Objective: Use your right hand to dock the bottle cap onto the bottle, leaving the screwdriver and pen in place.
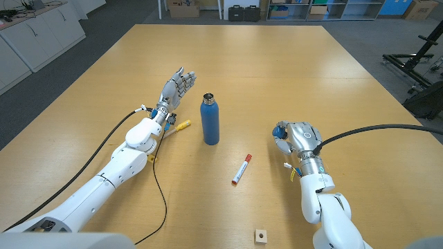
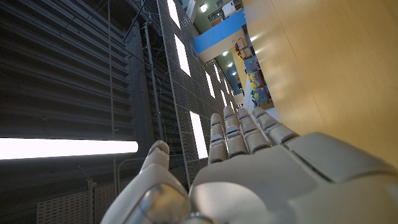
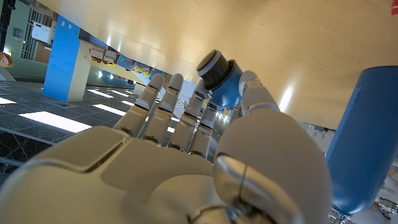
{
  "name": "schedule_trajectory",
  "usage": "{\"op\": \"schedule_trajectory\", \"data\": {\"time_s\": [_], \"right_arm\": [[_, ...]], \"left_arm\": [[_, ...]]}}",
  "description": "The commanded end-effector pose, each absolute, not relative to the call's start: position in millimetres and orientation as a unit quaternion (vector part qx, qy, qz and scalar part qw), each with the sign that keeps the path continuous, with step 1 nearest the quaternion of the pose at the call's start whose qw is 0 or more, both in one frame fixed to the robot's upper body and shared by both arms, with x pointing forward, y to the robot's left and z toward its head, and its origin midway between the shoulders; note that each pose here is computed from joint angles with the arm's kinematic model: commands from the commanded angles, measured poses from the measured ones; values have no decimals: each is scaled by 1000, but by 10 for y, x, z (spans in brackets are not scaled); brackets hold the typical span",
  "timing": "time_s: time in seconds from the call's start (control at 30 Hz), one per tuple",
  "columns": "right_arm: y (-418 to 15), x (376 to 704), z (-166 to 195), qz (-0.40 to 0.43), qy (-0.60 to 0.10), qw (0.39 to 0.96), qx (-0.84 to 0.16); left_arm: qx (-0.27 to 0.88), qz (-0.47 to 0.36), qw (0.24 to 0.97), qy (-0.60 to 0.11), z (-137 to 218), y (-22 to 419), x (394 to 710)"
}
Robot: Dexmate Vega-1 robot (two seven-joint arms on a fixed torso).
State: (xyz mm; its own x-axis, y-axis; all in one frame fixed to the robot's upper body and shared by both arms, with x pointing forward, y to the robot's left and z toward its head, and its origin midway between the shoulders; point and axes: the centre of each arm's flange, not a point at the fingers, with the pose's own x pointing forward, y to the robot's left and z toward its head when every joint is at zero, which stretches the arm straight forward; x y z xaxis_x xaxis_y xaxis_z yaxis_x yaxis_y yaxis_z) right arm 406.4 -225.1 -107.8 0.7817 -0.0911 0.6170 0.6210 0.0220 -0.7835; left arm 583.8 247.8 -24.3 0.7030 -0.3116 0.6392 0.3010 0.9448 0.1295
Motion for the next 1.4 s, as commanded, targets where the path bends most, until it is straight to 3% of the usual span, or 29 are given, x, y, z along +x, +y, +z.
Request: {"op": "schedule_trajectory", "data": {"time_s": [0.03, 1.4], "right_arm": [[-2296, 4037, -928, -264, -229, 706, -616], [-2507, 4210, -549, -224, -297, 820, -436]], "left_arm": [[6, -166, 922, -349, -239, 2504, 5843], [15, -169, 924, -344, -166, 2528, 5973]]}}
